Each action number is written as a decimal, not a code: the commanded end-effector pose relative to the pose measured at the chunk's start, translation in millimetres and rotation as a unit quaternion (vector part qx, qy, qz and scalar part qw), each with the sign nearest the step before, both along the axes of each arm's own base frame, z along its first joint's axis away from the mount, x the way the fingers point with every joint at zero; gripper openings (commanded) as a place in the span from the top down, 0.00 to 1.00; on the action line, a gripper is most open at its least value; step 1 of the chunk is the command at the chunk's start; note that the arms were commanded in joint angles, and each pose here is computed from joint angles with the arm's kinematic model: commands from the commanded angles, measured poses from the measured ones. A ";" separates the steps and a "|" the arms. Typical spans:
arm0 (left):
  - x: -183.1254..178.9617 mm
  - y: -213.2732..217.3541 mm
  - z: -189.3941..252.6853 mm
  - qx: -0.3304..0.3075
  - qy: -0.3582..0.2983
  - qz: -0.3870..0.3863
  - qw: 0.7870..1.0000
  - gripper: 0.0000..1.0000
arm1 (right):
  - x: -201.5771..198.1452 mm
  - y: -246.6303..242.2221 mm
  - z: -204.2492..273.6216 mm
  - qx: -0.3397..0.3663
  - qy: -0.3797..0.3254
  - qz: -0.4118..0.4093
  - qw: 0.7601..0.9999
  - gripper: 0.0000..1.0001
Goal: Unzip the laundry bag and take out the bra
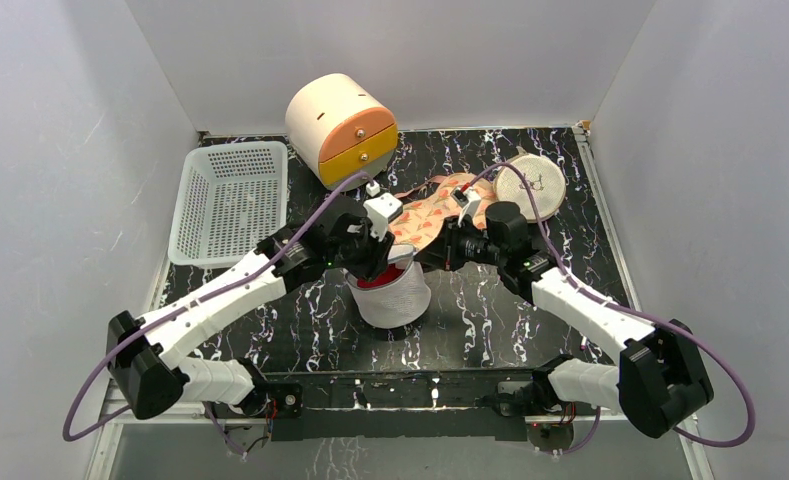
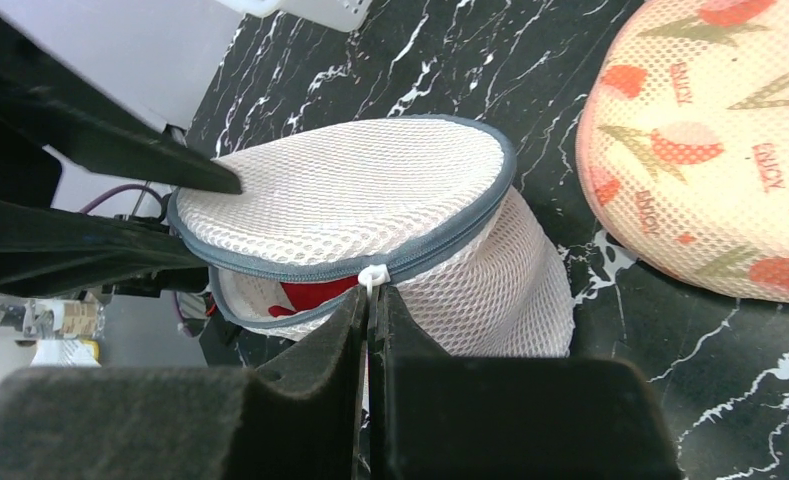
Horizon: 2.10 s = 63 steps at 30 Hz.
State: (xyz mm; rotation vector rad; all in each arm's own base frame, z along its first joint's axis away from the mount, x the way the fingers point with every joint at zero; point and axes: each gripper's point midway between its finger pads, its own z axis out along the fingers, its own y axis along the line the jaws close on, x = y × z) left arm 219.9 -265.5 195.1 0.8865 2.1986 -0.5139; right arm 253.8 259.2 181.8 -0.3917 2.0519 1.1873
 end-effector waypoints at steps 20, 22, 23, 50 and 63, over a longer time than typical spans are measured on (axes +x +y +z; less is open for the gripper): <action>5.7 -8.0 17.2 0.001 -0.033 -0.028 0.999 1.00 | -2.6 8.9 34.4 0.023 -0.064 -0.009 0.998 1.00; 3.3 -3.5 25.7 -0.004 -0.047 -0.032 0.998 1.00 | 3.2 2.9 29.5 0.022 -0.054 -0.016 0.998 1.00; 1.6 -1.7 30.2 -0.007 -0.053 -0.035 0.998 1.00 | 7.1 -1.4 26.0 0.022 -0.046 -0.020 0.998 1.00; 2.4 -3.1 10.4 0.005 -0.035 -0.029 0.999 0.49 | -10.6 10.7 31.1 0.046 -0.039 0.069 0.996 1.00; 10.5 -9.7 25.9 0.005 -0.055 -0.039 0.998 0.93 | -4.2 5.1 37.4 0.035 -0.054 0.035 0.997 1.00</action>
